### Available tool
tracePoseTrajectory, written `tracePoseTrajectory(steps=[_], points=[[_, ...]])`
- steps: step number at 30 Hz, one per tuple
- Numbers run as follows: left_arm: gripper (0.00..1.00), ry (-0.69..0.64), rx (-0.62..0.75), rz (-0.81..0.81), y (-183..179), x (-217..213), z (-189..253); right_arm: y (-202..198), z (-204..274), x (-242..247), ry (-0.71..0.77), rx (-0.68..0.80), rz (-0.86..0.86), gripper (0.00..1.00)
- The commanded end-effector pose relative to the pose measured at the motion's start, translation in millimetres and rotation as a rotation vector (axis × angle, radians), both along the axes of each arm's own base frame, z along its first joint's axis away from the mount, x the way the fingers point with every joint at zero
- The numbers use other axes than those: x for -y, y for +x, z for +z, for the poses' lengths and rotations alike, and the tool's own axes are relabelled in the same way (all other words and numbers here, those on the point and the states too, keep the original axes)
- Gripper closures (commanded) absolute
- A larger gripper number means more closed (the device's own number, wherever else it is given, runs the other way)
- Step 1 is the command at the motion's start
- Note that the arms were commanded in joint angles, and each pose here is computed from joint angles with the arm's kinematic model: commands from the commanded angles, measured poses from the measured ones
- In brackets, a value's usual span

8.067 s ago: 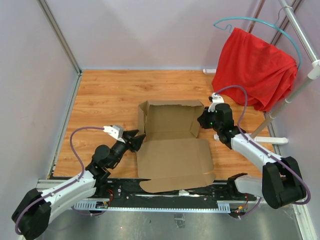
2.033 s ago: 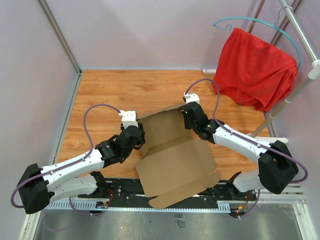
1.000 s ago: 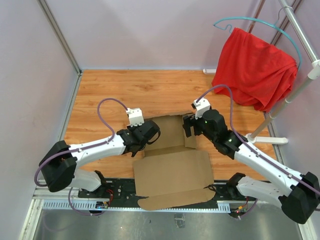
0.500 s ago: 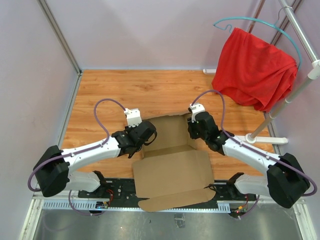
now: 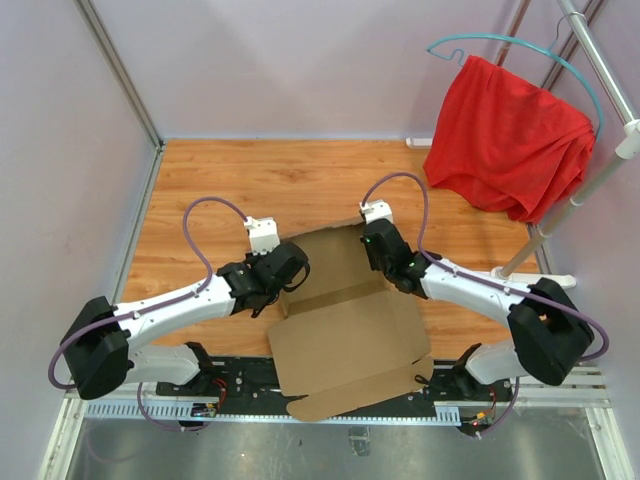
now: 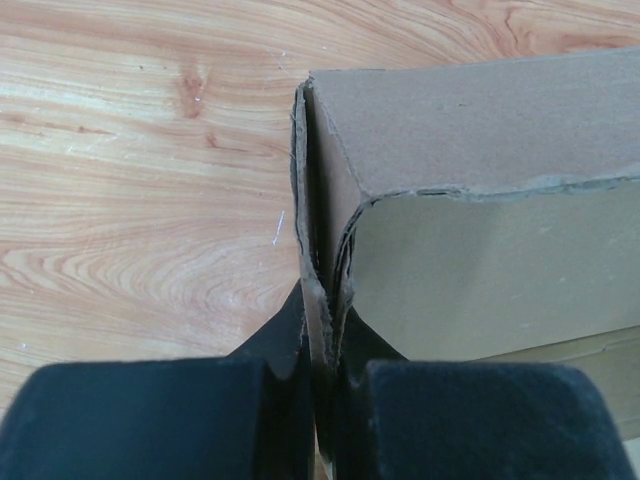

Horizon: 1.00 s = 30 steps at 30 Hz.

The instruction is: Fold the paper box

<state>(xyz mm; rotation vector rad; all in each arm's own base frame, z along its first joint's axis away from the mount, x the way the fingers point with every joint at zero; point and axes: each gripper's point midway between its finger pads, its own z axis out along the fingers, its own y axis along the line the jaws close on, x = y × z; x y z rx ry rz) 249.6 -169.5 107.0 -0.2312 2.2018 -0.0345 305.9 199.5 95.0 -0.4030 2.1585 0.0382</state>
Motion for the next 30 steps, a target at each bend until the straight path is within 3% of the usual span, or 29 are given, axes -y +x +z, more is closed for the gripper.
tracePoseTrajectory(steps=[1,3,5,7,13,22,30], points=[[1.0,-0.12,0.042,-0.003,10,24,22,8,12,-8,-0.056,0.04,-0.017,0.98],[0.98,-0.129,0.03,0.011,9,25,21,11,15,-11,-0.061,0.035,-0.015,0.88],[0.96,-0.127,0.016,0.033,9,24,19,12,20,-17,-0.049,0.032,0.007,0.63],[0.95,-0.104,0.0,0.049,9,22,15,10,28,-27,-0.012,0.029,0.048,0.02],[0.93,-0.05,-0.029,0.134,8,10,4,-1,82,-22,0.071,0.115,0.087,0.02],[0.88,-0.072,-0.189,0.332,-3,-1,-28,-25,150,43,0.042,0.256,-0.034,0.02],[0.88,-0.266,-0.341,0.383,-7,23,-34,-42,154,59,0.038,0.214,-0.049,0.02]])
